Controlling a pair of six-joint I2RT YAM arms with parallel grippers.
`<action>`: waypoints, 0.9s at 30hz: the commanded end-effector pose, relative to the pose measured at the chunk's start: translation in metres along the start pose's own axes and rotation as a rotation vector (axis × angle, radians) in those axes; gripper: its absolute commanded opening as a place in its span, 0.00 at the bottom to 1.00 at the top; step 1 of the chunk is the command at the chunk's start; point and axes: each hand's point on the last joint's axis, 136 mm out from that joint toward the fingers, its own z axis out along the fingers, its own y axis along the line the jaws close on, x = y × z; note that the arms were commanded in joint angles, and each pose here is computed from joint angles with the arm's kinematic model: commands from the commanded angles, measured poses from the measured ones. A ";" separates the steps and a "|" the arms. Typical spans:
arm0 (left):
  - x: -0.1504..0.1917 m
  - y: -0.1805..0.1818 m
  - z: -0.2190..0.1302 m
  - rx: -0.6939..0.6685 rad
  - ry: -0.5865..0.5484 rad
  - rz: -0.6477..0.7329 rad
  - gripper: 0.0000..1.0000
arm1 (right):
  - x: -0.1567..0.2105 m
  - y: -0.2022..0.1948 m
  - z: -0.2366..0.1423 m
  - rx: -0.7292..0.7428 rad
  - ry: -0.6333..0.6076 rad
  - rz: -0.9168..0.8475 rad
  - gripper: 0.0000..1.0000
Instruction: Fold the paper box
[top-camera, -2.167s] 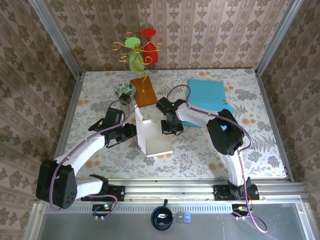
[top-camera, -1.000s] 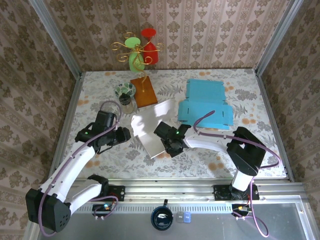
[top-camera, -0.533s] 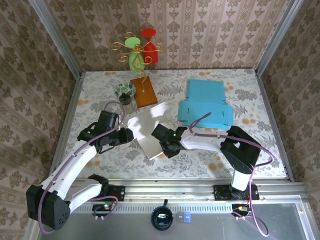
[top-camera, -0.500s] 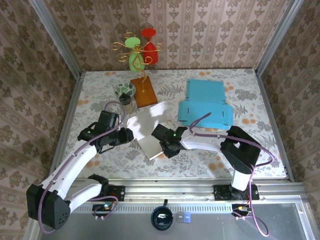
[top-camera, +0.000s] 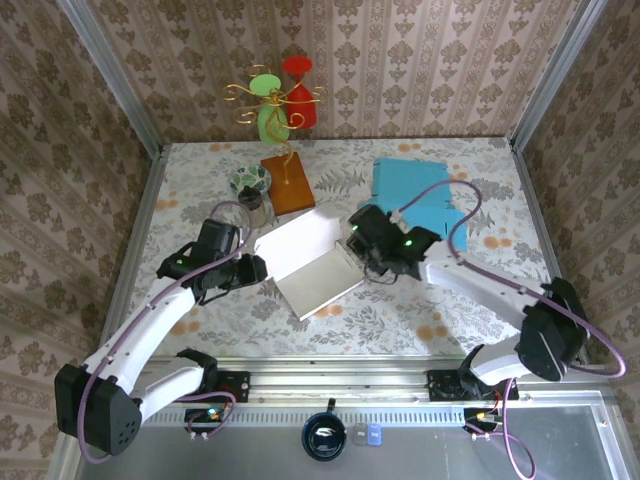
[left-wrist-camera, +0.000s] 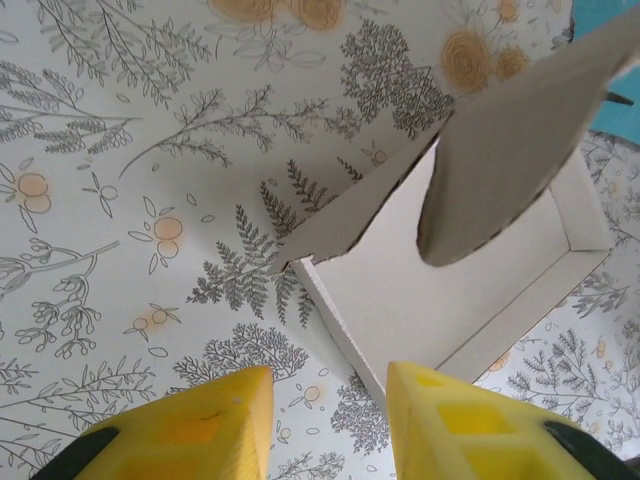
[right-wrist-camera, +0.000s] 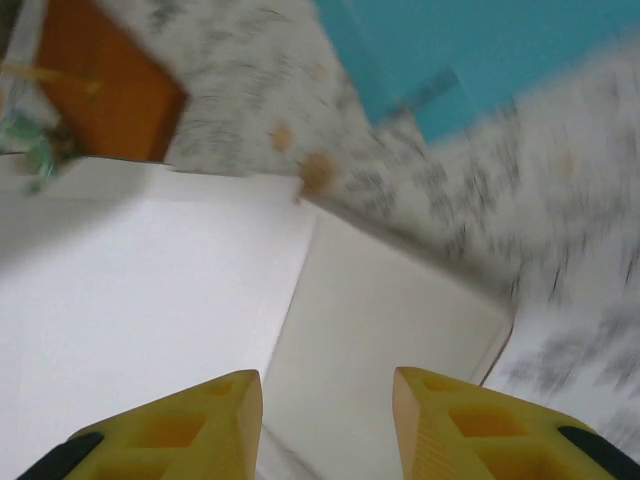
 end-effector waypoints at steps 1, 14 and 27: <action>-0.008 -0.006 -0.016 0.031 -0.090 0.047 0.36 | 0.003 -0.012 0.016 -0.034 0.154 -0.531 0.42; -0.003 0.002 -0.026 0.058 -0.189 -0.031 0.36 | 0.026 -0.035 0.083 0.076 0.385 -0.867 0.42; -0.007 0.003 -0.028 0.039 -0.193 -0.035 0.35 | 0.040 -0.041 0.117 0.154 0.404 -0.919 0.34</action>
